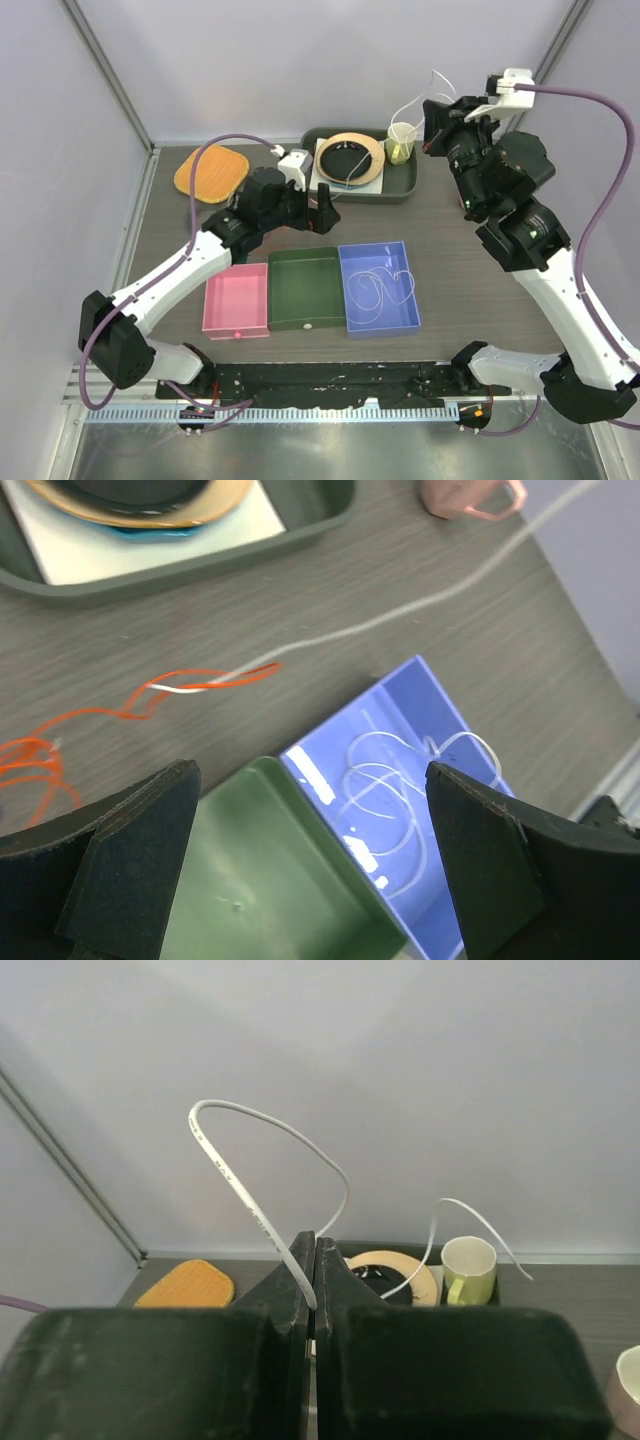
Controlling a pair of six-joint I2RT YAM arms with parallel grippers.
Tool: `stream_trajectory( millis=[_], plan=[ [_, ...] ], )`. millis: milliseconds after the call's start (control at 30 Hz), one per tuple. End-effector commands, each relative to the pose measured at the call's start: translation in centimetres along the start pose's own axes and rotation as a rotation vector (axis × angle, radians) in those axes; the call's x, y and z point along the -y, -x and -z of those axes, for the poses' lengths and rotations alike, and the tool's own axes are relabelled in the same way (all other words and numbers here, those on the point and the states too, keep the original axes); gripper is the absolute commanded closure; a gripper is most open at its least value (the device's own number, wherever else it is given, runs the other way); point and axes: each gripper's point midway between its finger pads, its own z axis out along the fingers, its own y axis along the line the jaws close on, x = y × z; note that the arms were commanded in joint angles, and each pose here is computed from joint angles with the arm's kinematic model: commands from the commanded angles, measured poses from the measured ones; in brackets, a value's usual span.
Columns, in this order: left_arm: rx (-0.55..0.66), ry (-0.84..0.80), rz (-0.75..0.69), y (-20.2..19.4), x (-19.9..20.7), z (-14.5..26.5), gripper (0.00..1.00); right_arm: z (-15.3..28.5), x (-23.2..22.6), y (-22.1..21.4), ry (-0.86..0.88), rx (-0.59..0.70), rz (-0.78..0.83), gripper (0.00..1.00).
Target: Untangle the cables
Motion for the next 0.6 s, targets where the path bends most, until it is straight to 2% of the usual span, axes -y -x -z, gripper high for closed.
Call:
stream_trajectory(
  millis=[0,167,233,333,367,433,500,567],
  plan=[
    [0.061,0.113,-0.096,1.6,-3.3,1.2,0.00,-0.7,1.2,-0.1,-0.077,-0.011,0.077,0.99],
    [0.060,0.075,-0.377,-0.8,-5.0,1.0,0.00,-1.2,0.8,0.1,-0.065,-0.009,0.094,0.99],
    [0.041,0.028,-0.413,-1.0,-4.9,0.9,0.00,-1.2,0.8,0.3,-0.063,-0.009,0.100,0.99],
    [-0.014,-0.021,-0.412,-1.0,-6.3,-0.3,0.00,-1.4,0.8,0.4,-0.066,-0.008,0.113,0.99],
    [-0.078,-0.004,-0.380,-2.3,-7.8,-1.6,0.00,-1.4,0.8,0.6,-0.066,-0.004,0.112,0.99],
    [-0.096,0.006,-0.373,-1.2,-8.3,-2.8,0.00,-1.5,0.6,0.5,-0.058,-0.005,0.114,0.99],
    [-0.184,0.029,-0.351,-2.7,-9.7,-4.8,0.00,-1.4,0.3,0.6,-0.040,-0.006,0.112,0.99],
    [-0.175,0.060,-0.361,-1.3,-10.4,-6.2,0.00,-1.2,0.2,0.7,-0.028,-0.010,0.111,0.99]
  ],
)
